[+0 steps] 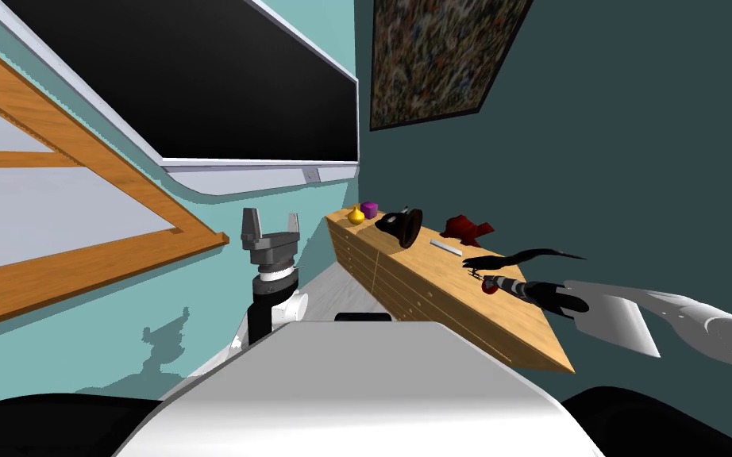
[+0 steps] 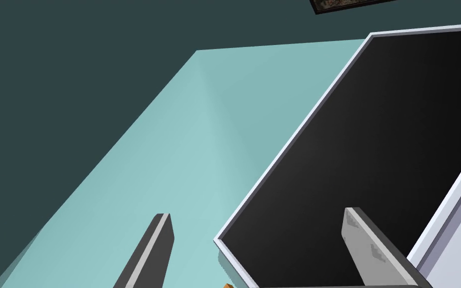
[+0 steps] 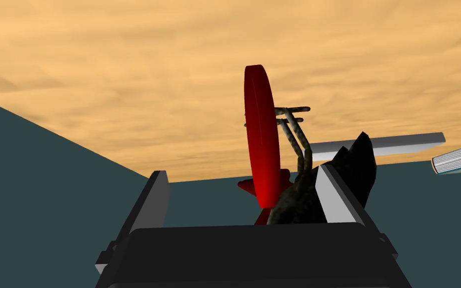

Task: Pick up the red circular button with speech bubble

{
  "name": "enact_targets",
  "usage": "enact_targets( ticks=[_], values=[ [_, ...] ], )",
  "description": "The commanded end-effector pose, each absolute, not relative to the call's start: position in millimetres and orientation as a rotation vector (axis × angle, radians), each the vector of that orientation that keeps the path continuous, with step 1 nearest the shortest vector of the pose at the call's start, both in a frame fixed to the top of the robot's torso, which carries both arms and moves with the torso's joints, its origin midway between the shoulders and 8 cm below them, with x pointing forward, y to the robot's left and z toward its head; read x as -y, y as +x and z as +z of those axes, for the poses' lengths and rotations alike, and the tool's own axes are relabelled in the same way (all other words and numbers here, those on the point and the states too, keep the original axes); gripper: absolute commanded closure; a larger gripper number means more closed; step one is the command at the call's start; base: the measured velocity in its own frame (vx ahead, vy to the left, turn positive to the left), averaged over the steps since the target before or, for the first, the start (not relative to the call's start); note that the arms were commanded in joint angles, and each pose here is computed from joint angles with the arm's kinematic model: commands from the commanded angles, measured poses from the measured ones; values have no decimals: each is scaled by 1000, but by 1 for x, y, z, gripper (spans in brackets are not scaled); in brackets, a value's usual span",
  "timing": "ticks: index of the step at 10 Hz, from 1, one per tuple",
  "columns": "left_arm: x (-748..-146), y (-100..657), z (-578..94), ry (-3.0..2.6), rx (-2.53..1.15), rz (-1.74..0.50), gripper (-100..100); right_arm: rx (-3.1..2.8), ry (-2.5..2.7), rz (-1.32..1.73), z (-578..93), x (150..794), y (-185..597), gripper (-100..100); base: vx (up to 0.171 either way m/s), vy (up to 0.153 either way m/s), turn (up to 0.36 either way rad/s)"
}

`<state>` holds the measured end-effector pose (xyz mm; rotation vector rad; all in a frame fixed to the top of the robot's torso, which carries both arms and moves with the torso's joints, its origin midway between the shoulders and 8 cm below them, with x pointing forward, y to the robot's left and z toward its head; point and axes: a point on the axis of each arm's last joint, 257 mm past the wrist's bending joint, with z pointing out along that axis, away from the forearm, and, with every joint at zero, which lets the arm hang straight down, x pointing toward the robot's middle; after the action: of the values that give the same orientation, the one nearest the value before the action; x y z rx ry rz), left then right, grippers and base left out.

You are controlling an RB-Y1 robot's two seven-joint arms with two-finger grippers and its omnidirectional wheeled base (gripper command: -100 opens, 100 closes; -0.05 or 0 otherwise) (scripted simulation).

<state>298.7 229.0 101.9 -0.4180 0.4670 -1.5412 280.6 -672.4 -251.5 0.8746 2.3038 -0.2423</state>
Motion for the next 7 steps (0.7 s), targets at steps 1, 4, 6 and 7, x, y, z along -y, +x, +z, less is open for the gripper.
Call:
enact_targets(
  ticks=[1, 4, 6, 7],
  values=[
    [-229, 299, 102, -418, -467, -1541, 0, -2299, 888, -249, -256, 678, 270, -100, 30, -5, 84],
    [-229, 299, 102, -418, -467, -1541, 0, -2296, 896, -253, -259, 682, 263, -100, 35, -4, 41],
    [-229, 299, 102, -418, -467, -1541, 0, -2289, 918, -262, -268, 690, 246, -100, 32, -6, 96],
    [-229, 299, 102, -418, -467, -1541, 0, -2291, 914, -260, -267, 687, 250, -100, 19, -5, 22]
  ],
)
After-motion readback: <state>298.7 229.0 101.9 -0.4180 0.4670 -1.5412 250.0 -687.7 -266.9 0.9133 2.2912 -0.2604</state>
